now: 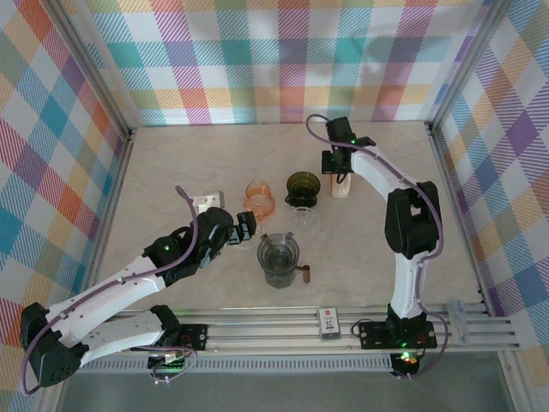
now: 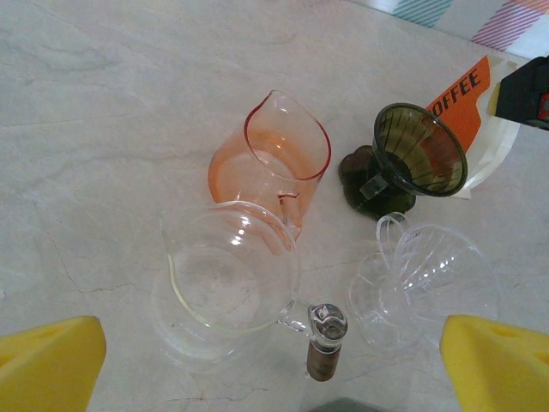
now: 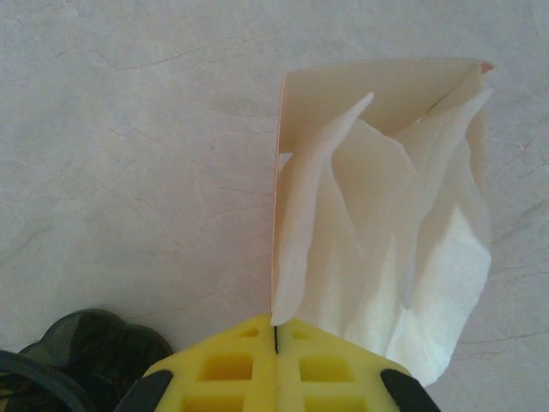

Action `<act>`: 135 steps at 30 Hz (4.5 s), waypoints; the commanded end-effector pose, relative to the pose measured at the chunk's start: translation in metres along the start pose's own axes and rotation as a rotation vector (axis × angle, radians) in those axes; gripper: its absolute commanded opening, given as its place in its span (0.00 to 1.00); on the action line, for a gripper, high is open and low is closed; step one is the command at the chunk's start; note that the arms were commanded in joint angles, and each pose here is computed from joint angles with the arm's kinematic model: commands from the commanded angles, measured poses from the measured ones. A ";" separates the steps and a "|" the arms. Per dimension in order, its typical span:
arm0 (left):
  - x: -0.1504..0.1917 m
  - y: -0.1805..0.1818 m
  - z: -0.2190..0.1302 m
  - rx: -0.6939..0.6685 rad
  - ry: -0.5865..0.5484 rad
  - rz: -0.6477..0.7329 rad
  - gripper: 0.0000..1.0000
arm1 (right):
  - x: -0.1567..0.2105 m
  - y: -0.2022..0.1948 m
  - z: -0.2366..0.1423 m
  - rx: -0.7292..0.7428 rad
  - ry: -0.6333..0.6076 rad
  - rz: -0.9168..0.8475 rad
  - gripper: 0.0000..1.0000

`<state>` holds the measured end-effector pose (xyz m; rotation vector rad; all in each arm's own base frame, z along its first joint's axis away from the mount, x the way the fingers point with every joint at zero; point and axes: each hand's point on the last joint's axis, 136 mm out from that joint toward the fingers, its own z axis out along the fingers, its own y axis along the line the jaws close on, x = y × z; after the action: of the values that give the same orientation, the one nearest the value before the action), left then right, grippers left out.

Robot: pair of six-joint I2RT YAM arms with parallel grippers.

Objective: Place the coffee filter in the dripper

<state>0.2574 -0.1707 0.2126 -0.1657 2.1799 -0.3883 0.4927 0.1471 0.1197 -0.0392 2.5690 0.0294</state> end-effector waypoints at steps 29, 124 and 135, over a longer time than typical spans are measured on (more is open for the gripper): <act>0.016 0.010 -0.013 -0.035 0.142 0.037 1.00 | 0.127 0.085 -0.294 -0.520 -0.054 -0.351 0.00; 0.066 -0.056 -0.017 0.293 0.475 0.021 0.32 | 0.216 0.154 -0.216 -0.494 0.260 -0.494 0.83; 0.069 -0.055 -0.015 0.289 0.482 0.019 0.32 | 0.232 0.156 -0.182 -0.436 0.325 -0.509 0.83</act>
<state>0.2030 -0.2374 0.1908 0.1406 2.5508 -0.7782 0.1948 0.2900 0.1576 -0.9091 2.7310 0.4193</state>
